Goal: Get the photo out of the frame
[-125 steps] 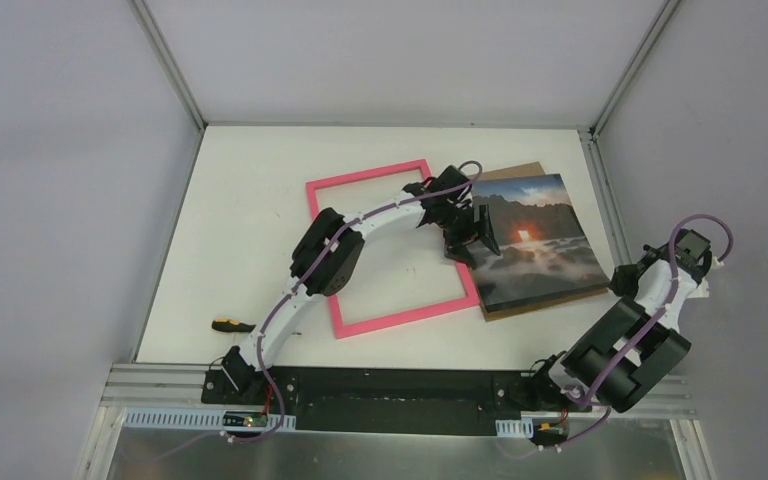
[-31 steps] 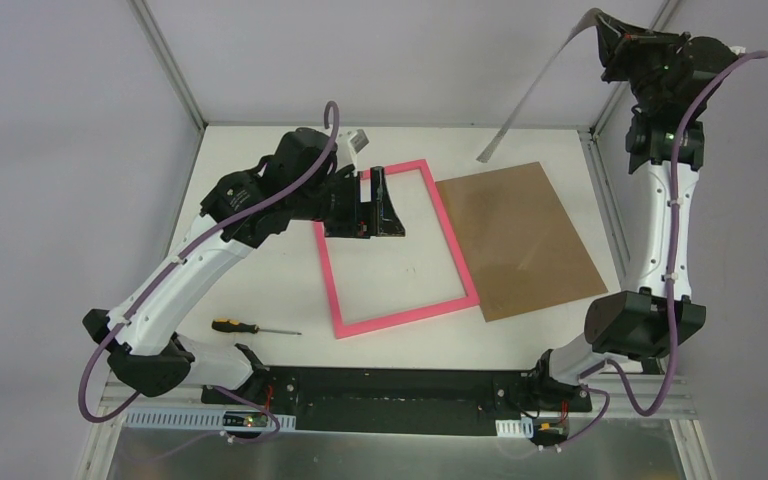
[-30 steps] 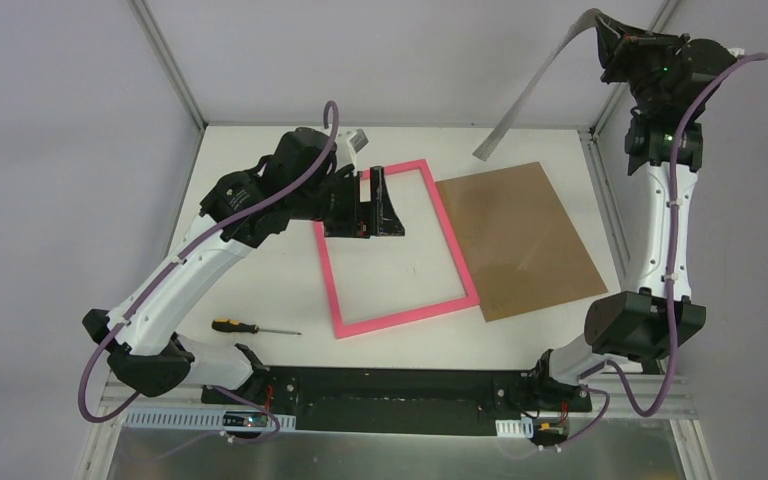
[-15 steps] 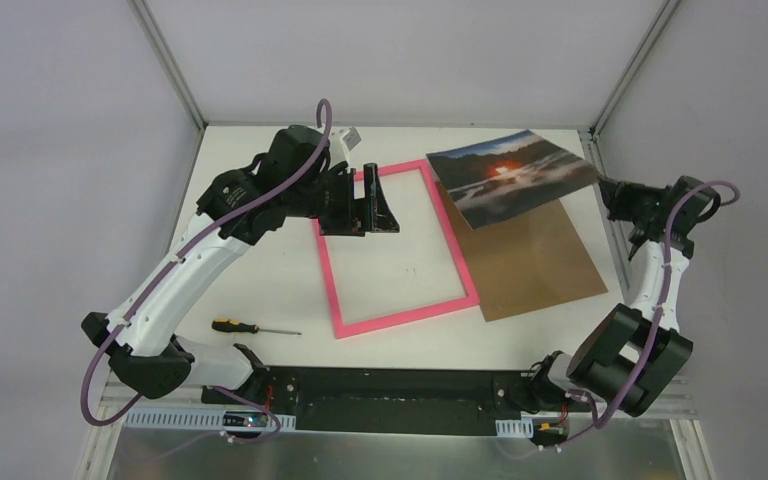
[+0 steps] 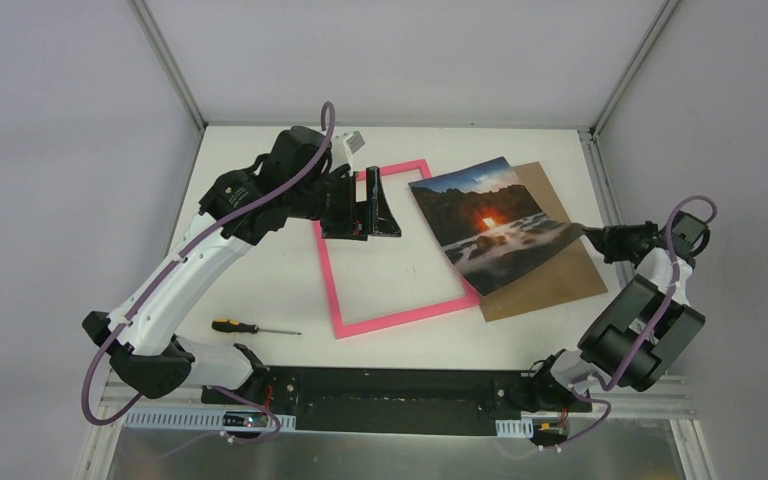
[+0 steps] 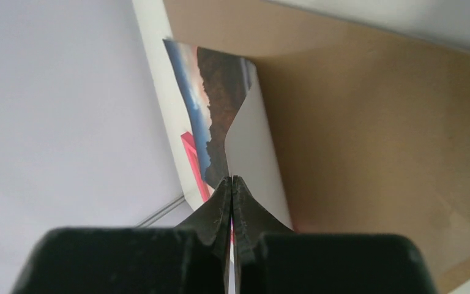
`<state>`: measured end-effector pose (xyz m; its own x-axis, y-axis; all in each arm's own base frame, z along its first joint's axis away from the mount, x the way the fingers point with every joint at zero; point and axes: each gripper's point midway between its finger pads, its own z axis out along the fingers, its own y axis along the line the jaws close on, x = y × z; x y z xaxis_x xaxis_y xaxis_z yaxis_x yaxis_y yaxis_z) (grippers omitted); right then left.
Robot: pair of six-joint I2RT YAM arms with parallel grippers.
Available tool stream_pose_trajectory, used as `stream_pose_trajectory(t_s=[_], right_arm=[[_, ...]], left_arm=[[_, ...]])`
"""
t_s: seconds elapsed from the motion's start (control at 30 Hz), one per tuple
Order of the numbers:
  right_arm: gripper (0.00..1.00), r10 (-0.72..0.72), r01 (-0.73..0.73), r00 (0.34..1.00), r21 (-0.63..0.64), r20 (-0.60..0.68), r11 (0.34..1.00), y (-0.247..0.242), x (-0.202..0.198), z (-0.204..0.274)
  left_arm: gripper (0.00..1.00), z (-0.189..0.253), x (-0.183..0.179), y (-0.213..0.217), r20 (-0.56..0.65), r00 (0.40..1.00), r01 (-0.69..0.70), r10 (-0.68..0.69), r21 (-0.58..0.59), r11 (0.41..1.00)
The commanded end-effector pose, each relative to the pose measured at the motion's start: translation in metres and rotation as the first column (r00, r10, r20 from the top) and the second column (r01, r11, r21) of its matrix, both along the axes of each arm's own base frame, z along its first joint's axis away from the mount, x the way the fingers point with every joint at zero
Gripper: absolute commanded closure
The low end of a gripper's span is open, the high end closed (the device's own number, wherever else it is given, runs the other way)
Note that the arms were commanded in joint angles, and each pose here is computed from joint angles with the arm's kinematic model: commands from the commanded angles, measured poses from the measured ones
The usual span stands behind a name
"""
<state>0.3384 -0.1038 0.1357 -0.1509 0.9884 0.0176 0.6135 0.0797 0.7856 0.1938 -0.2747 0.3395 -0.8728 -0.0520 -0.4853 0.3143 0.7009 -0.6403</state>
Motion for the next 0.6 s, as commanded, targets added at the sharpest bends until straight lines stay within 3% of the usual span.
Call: stream_pose_trajectory(t_s=[0.0, 0.2, 0.57], right_arm=[[1.0, 0.048, -0.048, 0.999, -0.068, 0.001, 0.997, -0.01, -0.01, -0.001], [1.0, -0.04, 0.039, 0.999, -0.135, -0.005, 0.99, -0.037, -0.031, -0.002], [1.0, -0.087, 0.087, 0.996, -0.157, 0.003, 0.984, -0.049, -0.034, -0.004]], left_arm=[[0.2, 0.0, 0.001, 0.001, 0.004, 1.0, 0.007, -0.007, -0.003, 1.0], [0.2, 0.0, 0.002, 0.002, 0.002, 1.0, 0.005, -0.005, -0.007, 1.0], [0.2, 0.0, 0.001, 0.004, -0.014, 1.0, 0.001, -0.001, -0.014, 1.0]])
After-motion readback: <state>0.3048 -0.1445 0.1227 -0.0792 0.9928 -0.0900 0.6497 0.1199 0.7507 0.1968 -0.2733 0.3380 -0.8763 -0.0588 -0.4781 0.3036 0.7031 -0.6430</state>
